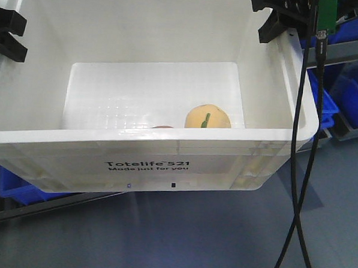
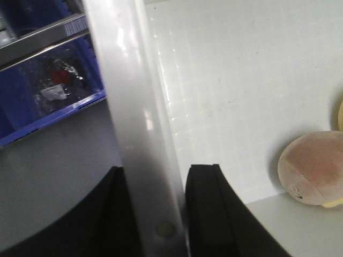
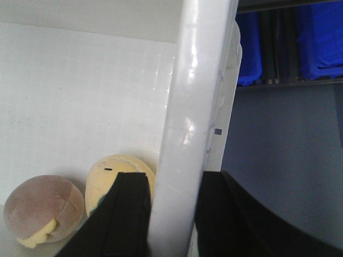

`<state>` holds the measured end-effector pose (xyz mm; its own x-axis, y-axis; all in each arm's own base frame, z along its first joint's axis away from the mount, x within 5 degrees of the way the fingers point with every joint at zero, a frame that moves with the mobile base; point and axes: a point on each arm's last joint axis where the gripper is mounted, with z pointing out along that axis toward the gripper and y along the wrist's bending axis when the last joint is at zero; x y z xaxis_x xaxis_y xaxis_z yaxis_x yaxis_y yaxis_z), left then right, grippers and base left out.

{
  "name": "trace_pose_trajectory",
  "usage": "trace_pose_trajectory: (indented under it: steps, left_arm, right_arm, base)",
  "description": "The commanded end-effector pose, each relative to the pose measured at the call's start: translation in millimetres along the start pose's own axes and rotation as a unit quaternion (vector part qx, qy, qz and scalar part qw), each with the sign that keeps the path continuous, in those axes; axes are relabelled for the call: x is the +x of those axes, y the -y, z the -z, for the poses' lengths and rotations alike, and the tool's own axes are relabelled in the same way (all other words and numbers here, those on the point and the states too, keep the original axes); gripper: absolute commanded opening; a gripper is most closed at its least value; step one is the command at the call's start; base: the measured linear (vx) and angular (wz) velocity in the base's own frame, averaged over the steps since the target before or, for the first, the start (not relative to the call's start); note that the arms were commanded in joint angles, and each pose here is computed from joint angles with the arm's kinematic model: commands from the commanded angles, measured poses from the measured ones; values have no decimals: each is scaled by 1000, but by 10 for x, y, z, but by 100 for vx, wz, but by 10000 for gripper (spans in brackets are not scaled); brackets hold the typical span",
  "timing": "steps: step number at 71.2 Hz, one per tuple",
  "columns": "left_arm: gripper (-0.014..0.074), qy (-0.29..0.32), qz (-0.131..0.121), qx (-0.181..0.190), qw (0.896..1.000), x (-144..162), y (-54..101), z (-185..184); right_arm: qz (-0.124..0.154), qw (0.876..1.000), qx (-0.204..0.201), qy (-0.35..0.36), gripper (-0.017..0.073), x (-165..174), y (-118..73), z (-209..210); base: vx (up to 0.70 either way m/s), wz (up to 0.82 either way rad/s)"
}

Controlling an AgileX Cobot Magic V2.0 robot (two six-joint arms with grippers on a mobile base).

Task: Place moving items into box and shelve
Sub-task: 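Keep gripping the tote walls as the base drives along the blue shelving, then hold the tote steady above the shelf's roller lane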

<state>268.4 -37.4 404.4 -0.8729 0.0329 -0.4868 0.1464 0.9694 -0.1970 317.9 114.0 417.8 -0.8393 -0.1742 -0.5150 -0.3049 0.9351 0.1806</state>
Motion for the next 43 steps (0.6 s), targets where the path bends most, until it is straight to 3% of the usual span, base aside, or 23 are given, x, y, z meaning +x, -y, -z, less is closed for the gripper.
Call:
trace_pose_trajectory:
  steps: [1, 43]
  left_arm:
    - [-17, 86, -9, 39, 995, -87, 141, 267]
    - [-17, 86, -9, 39, 995, -87, 141, 267]
  right_arm:
    - [10, 997, -43, 64, -12, -15, -145, 388]
    - [10, 997, -43, 64, -12, -15, -145, 388]
  base:
    - [10, 63]
    - [13, 62]
